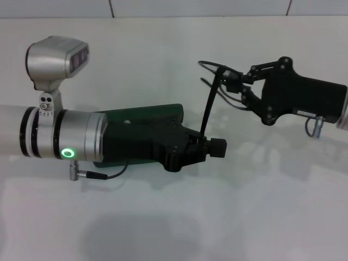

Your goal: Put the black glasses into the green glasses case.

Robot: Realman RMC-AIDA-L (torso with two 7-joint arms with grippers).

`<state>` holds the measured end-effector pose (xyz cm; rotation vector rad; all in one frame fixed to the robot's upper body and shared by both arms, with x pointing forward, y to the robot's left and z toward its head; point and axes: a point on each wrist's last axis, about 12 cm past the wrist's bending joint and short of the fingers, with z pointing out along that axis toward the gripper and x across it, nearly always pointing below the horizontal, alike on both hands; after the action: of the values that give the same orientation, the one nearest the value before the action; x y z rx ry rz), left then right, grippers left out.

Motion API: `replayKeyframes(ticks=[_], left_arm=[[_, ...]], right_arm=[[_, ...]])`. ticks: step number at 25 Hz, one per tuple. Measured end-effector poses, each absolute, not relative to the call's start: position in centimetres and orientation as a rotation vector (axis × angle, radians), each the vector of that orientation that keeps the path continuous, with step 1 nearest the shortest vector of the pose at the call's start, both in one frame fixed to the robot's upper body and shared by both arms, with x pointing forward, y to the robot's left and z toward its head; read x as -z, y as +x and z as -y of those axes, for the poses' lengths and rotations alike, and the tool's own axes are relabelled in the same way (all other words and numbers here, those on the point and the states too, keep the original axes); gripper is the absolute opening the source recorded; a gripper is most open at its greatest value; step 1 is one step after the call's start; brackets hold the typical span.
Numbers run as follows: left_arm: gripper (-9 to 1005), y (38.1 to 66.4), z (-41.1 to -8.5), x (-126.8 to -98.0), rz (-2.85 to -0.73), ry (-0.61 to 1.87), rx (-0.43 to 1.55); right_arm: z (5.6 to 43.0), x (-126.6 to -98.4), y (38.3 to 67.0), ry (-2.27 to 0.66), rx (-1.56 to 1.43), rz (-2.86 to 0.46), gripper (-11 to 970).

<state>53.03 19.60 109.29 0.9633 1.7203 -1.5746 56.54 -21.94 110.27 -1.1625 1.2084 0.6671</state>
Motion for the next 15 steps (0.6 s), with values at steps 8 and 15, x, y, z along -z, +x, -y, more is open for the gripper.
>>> replayKeyframes(ticks=[8,15], left_arm=[[29,53.2,-19.2,-109.2,-1.728,0.973,1.564],[31,53.3,-19.1,-109.3,-1.723,0.980,1.559]], right_arm=[[20.3,-110.2,56.0,-1.190,-0.734,-1.175,98],[19.0,-109.9,55.2,-1.227,-0.797,-1.154,98]])
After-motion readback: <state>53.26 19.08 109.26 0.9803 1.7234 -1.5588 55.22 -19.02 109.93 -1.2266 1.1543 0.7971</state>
